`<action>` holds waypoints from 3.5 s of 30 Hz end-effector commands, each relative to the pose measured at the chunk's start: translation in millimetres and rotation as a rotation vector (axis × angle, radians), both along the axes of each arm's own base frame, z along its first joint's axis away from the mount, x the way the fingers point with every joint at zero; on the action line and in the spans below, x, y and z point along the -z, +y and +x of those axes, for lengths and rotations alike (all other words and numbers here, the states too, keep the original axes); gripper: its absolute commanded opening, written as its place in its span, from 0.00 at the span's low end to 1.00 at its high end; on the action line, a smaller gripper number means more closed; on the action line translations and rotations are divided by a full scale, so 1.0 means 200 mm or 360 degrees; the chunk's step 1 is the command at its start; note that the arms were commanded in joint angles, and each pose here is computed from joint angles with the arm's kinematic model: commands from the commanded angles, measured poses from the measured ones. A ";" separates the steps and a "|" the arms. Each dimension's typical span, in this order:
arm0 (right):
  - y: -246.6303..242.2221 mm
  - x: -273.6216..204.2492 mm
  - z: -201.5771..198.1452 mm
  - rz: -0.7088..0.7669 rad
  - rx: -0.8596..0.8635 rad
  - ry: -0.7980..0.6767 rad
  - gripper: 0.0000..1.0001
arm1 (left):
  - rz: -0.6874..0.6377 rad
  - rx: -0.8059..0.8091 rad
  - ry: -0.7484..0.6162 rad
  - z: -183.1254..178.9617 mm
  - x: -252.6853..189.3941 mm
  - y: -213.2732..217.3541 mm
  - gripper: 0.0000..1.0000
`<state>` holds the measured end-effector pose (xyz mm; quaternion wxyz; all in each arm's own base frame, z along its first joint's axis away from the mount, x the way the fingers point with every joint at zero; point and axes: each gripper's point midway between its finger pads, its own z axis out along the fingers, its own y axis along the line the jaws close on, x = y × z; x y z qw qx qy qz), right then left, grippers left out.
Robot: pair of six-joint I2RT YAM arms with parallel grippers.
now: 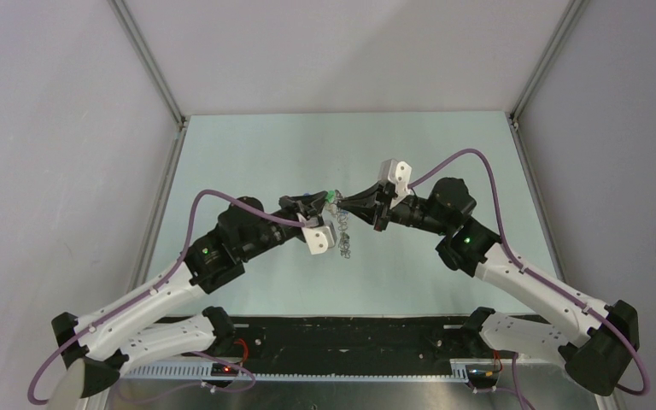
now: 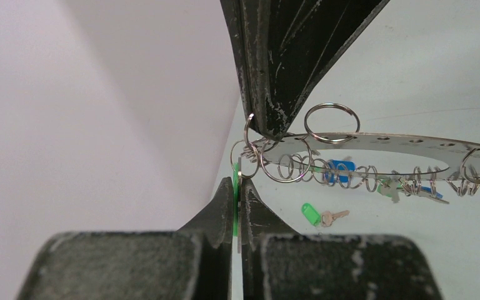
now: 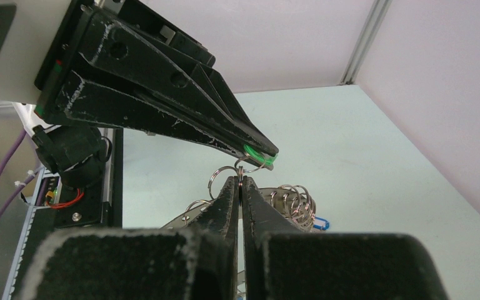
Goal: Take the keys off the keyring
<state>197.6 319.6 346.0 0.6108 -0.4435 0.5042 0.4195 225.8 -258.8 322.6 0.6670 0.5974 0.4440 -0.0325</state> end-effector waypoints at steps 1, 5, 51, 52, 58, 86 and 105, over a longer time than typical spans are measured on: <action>-0.02 -0.20 -0.08 0.0170 -0.0087 -0.0117 0.00 | -0.0049 -0.0028 -0.0080 0.03 -0.08 0.01 0.00; -0.01 -0.19 -0.09 0.0172 -0.0115 -0.0100 0.00 | -0.0037 0.0001 -0.0079 0.02 -0.07 0.00 0.00; 0.09 0.16 -0.23 -0.0109 -0.0460 0.0638 0.00 | -0.0078 -0.0032 -0.0123 0.02 -0.13 0.05 0.00; 0.09 0.18 -0.24 -0.0130 -0.0460 0.0662 0.00 | -0.0082 -0.0034 -0.0126 0.02 -0.13 0.05 0.00; 0.09 0.24 -0.24 -0.0187 -0.0458 0.0721 0.00 | -0.0094 -0.0031 -0.0126 0.02 -0.14 0.05 0.00; 0.09 0.32 -0.03 -0.0215 -0.0285 0.0949 0.00 | -0.0141 0.0059 -0.0143 -0.04 -0.18 0.05 0.00; -0.03 0.05 -0.12 -0.0127 -0.0360 0.0281 0.00 | -0.0116 0.0063 -0.0105 -0.03 -0.14 0.02 0.00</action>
